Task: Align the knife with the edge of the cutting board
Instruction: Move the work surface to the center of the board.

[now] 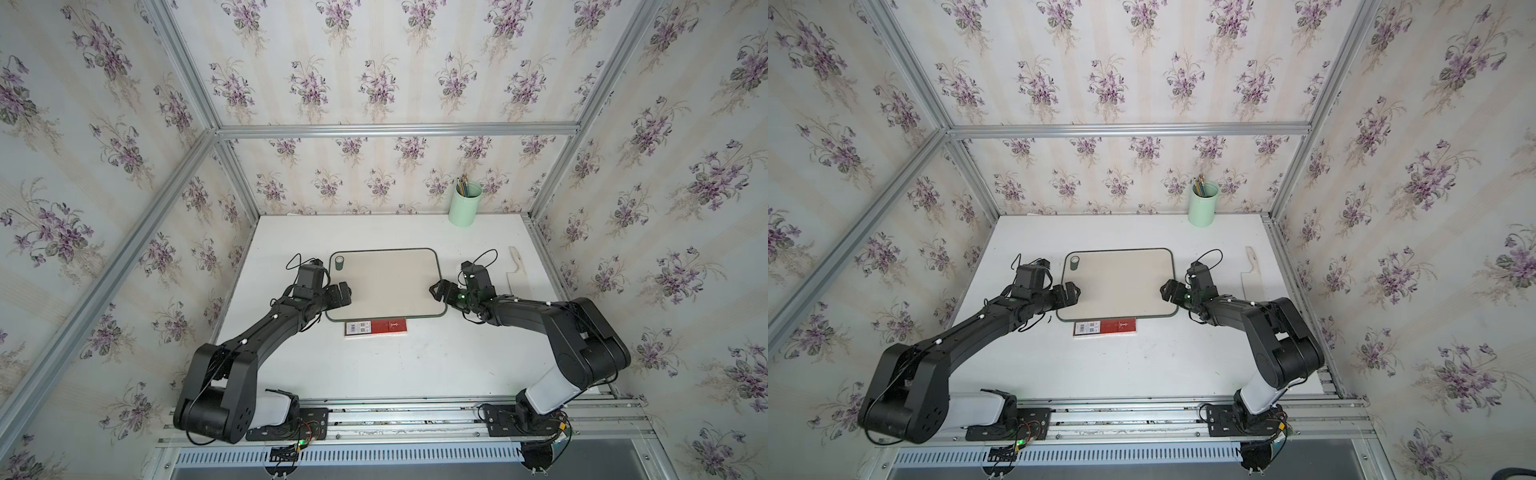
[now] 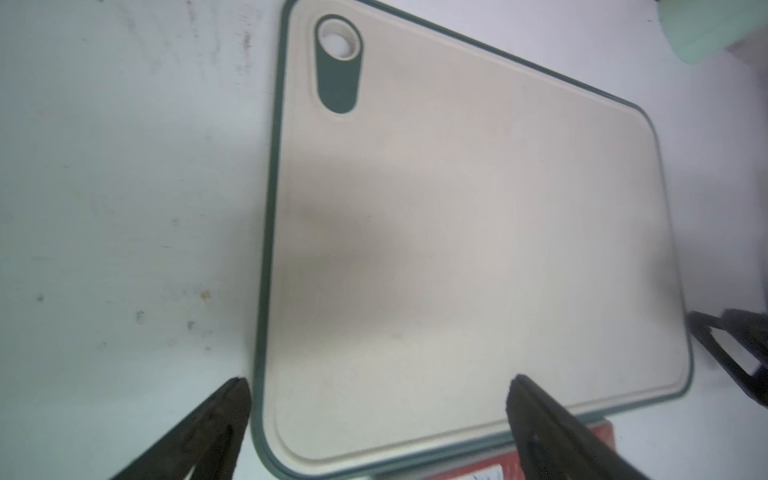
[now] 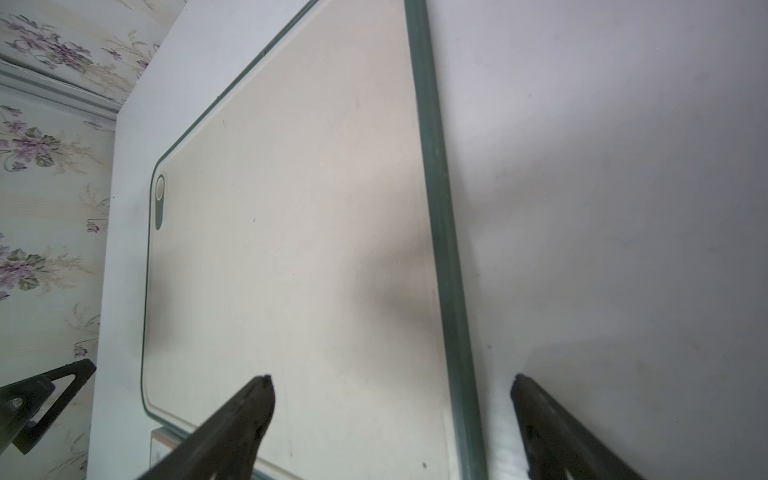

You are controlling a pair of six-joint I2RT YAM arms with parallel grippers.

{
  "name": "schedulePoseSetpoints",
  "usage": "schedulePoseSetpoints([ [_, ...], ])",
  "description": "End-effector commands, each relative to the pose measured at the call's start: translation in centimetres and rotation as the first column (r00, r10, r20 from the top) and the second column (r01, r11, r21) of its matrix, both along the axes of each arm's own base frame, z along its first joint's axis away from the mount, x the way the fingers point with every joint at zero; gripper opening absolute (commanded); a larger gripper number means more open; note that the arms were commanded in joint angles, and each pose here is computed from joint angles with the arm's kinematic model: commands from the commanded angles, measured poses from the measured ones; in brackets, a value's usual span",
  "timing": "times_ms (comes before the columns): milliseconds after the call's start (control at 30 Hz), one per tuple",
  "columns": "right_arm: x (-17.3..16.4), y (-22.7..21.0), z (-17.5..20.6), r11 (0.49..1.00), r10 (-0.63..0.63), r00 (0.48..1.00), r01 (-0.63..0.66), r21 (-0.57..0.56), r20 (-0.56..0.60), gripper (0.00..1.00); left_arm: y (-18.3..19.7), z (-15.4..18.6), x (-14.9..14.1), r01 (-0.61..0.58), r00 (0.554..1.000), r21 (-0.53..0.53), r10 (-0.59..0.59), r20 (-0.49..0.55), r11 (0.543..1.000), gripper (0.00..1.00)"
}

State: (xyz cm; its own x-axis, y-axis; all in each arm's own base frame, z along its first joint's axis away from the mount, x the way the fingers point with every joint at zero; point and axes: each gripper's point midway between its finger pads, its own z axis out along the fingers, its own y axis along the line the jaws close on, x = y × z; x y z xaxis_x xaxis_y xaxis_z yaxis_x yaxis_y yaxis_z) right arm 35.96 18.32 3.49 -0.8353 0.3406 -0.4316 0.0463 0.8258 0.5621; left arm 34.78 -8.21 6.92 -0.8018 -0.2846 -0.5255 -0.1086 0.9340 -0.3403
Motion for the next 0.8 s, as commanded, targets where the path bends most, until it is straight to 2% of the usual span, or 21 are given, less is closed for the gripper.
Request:
schedulePoseSetpoints([
  [0,-1.7,-1.5,-3.5,0.994,-0.021,0.988,0.004,-0.111,-0.151,0.93,0.4,-2.0,0.8,0.005,0.998,0.005,-0.005,-0.055,1.000,1.00],
  [167,-2.6,0.0,-3.9,0.999,0.029,0.983,-0.036,-0.034,-0.183,0.93,-1.7,-3.5,1.5,0.065,0.993,-0.078,-0.072,-0.096,0.995,0.98],
  [300,-4.1,1.0,-3.7,0.997,0.073,0.979,-0.071,0.018,-0.193,0.93,-3.7,-4.1,0.7,0.123,0.985,-0.116,-0.135,-0.105,0.986,0.97],
  [500,-7.2,1.8,-3.6,0.991,0.125,0.971,-0.114,0.067,-0.205,0.92,-7.4,-5.5,-3.9,0.206,0.965,-0.179,-0.230,-0.122,0.962,0.96],
  [600,-8.9,1.8,-3.6,0.989,0.141,0.970,-0.131,0.062,-0.198,0.92,-8.3,-6.0,-6.4,0.231,0.958,-0.167,-0.254,-0.131,0.959,0.97],
  [767,-11.2,1.2,-3.4,0.989,0.143,0.971,-0.135,0.056,-0.191,0.92,-7.2,-6.4,-9.2,0.209,0.967,-0.102,-0.221,-0.130,0.973,0.97],
])
